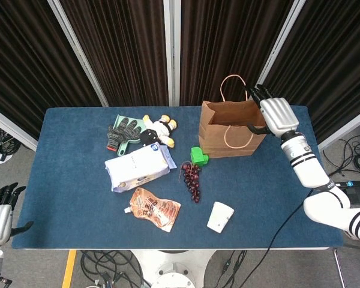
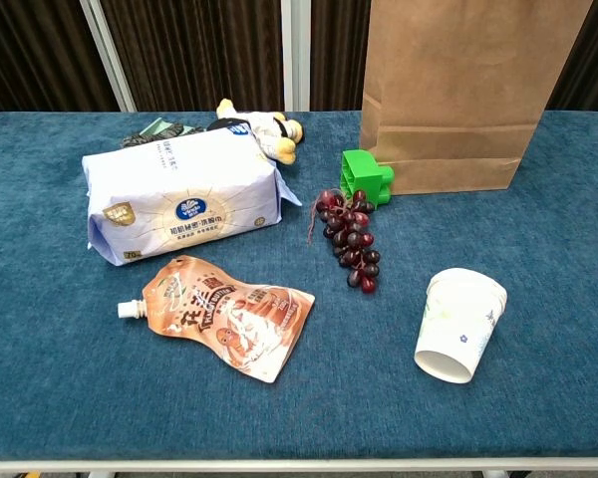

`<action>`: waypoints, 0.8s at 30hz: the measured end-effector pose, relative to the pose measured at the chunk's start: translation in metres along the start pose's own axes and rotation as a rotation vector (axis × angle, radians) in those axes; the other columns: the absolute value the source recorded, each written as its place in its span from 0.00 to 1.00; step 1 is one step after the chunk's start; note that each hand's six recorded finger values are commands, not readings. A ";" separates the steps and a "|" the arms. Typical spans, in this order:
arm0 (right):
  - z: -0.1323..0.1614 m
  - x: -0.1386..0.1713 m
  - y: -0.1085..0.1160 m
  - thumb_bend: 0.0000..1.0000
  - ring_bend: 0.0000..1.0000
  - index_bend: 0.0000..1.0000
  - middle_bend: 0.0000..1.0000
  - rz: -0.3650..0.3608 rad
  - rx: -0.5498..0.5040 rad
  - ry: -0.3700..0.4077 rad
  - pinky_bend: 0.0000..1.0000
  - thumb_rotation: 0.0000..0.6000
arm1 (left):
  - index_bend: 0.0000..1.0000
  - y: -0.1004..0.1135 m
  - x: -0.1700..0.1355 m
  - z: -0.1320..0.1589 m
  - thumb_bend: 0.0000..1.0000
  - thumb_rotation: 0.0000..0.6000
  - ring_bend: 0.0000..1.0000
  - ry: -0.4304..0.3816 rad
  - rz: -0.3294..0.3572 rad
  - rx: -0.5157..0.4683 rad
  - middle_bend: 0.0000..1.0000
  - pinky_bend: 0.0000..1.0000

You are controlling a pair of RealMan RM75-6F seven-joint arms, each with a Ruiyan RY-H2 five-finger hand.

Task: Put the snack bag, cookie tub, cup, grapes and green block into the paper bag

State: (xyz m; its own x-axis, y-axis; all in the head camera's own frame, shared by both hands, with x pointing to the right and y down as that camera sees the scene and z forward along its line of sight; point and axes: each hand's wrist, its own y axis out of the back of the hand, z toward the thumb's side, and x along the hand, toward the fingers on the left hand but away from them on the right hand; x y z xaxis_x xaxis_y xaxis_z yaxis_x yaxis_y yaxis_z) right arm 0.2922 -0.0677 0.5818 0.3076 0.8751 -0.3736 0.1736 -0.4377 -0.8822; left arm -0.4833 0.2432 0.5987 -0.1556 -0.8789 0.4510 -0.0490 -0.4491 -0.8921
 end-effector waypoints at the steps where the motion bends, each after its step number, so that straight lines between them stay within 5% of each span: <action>1: 0.000 0.002 0.002 0.21 0.00 0.00 0.14 -0.007 0.000 0.004 0.18 1.00 | 0.23 0.000 0.000 0.000 0.04 1.00 0.12 0.001 -0.001 0.000 0.20 0.15; 5: -0.003 0.021 0.011 0.17 0.06 0.01 0.25 -0.049 0.007 0.030 0.25 1.00 | 0.23 -0.001 0.000 0.000 0.04 1.00 0.12 0.000 -0.003 0.002 0.20 0.15; 11: -0.020 0.073 0.017 0.05 0.28 0.25 0.42 -0.086 0.010 0.065 0.46 1.00 | 0.23 0.002 0.003 0.005 0.04 1.00 0.12 -0.019 0.006 0.008 0.20 0.15; 24: -0.027 0.178 -0.049 0.05 0.28 0.28 0.43 0.189 -0.013 0.224 0.47 1.00 | 0.23 0.009 0.006 0.013 0.04 1.00 0.12 -0.042 0.017 0.021 0.20 0.15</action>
State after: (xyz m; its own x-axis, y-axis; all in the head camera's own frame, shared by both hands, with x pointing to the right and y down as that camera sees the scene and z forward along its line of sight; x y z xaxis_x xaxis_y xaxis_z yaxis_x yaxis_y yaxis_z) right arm 0.3637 0.1039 0.5665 0.5341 0.7114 -0.4568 0.1056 -0.5922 -0.7989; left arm -0.4713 0.2321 0.5940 -0.1149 -0.8920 0.4372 -0.0255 -0.4374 -0.8989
